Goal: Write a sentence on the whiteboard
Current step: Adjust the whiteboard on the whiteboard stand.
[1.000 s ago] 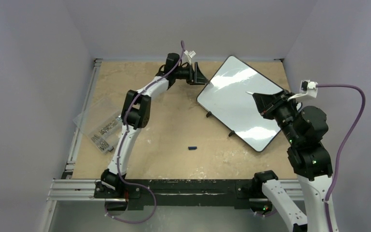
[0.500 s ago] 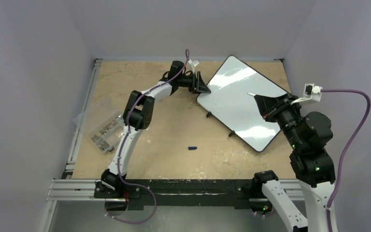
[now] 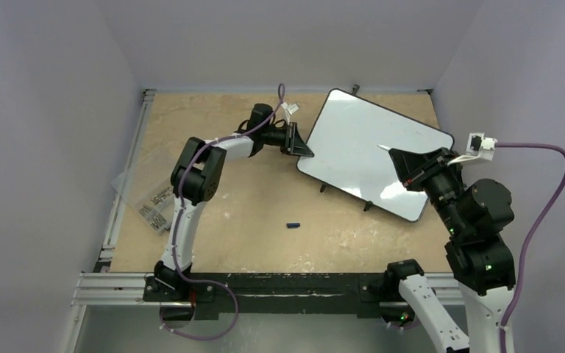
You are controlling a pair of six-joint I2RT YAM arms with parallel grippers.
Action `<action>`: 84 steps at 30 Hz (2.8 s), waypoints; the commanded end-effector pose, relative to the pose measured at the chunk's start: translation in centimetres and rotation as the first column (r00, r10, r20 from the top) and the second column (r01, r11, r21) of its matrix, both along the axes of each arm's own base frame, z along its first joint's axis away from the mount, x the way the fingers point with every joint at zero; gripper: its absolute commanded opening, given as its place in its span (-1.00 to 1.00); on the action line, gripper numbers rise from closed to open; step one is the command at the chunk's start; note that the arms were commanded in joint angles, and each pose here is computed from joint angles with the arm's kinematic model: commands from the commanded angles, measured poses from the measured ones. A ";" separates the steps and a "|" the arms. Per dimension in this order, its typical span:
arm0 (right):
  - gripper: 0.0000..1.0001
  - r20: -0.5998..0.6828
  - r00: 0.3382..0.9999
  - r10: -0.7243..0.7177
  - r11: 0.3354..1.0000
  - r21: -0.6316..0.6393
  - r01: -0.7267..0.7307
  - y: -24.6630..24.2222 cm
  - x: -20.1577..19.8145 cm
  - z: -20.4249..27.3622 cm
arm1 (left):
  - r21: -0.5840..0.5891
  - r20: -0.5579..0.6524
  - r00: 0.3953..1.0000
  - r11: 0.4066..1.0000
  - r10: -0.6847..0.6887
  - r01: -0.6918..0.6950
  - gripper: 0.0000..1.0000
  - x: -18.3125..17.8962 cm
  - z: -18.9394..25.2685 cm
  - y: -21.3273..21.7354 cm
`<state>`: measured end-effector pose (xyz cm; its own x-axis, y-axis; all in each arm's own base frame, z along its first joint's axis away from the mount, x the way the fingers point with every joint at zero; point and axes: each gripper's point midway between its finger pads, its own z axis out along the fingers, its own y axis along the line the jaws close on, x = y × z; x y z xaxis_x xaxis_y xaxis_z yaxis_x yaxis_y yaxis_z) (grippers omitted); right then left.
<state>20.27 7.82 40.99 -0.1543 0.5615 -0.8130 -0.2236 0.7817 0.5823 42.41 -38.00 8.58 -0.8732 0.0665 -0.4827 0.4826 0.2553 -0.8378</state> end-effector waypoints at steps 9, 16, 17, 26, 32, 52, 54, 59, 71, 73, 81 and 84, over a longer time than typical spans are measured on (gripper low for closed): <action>-1.00 0.064 0.998 0.028 0.999 0.024 -0.030 0.2 -2.0 2.5 | 0.037 0.207 0.978 0.999 0.019 -0.027 -0.89 -1.8 2.0 2.5; -1.00 0.062 0.997 0.055 0.997 0.045 -0.058 0.7 -1.9 2.2 | 0.141 0.289 0.956 0.985 0.053 -0.097 -0.93 -3.6 0.0 6.2; -1.00 0.060 0.996 0.063 0.996 0.052 -0.066 0.9 -1.7 2.0 | 0.149 0.304 0.951 0.982 0.066 -0.116 -0.94 -3.8 -0.1 6.7; -1.00 0.059 0.993 0.107 0.991 0.072 -0.111 1.9 -1.1 1.4 | 0.238 0.412 0.904 0.945 0.110 -0.224 -1.00 -6.0 -2.0 10.7; -1.00 0.052 0.993 0.107 0.991 0.076 -0.110 1.9 -1.0 1.2 | 0.253 0.474 0.866 0.917 0.162 -0.310 -1.00 -5.7 -1.0 12.5; -1.00 0.033 0.994 0.106 0.991 0.074 -0.108 1.8 -1.2 0.4 | 0.225 0.583 0.810 0.945 0.066 -0.239 -1.00 -1.4 2.4 9.0; -1.00 0.031 0.994 0.107 0.991 0.073 -0.109 1.9 -1.2 0.3 | 0.276 0.556 0.828 0.924 0.071 -0.265 -1.00 -0.8 1.0 9.3; -1.00 0.029 0.992 0.119 0.990 0.073 -0.121 2.1 -0.7 -0.2 | 0.278 0.551 0.828 0.913 0.102 -0.297 -1.00 -0.2 1.2 9.2; -1.00 0.019 0.991 0.131 0.988 0.079 -0.132 2.4 -0.3 -0.7 | 0.467 0.447 0.894 0.845 0.028 -0.260 -0.93 0.8 -1.3 7.6; -1.00 0.013 0.991 0.132 0.988 0.078 -0.133 2.5 -0.2 -0.9 | 0.578 0.450 0.893 0.769 -0.021 -0.273 -0.95 0.1 -3.0 8.2; -1.00 0.006 0.990 0.139 0.987 0.078 -0.139 2.6 0.0 -1.5 | 0.681 0.504 0.859 0.650 -0.083 -0.337 -1.00 -3.7 -6.3 11.2; -1.00 0.010 0.988 0.155 0.983 0.093 -0.156 2.9 -0.1 -1.7 | 0.694 0.521 0.849 0.622 -0.087 -0.362 -1.00 -4.3 -6.7 12.4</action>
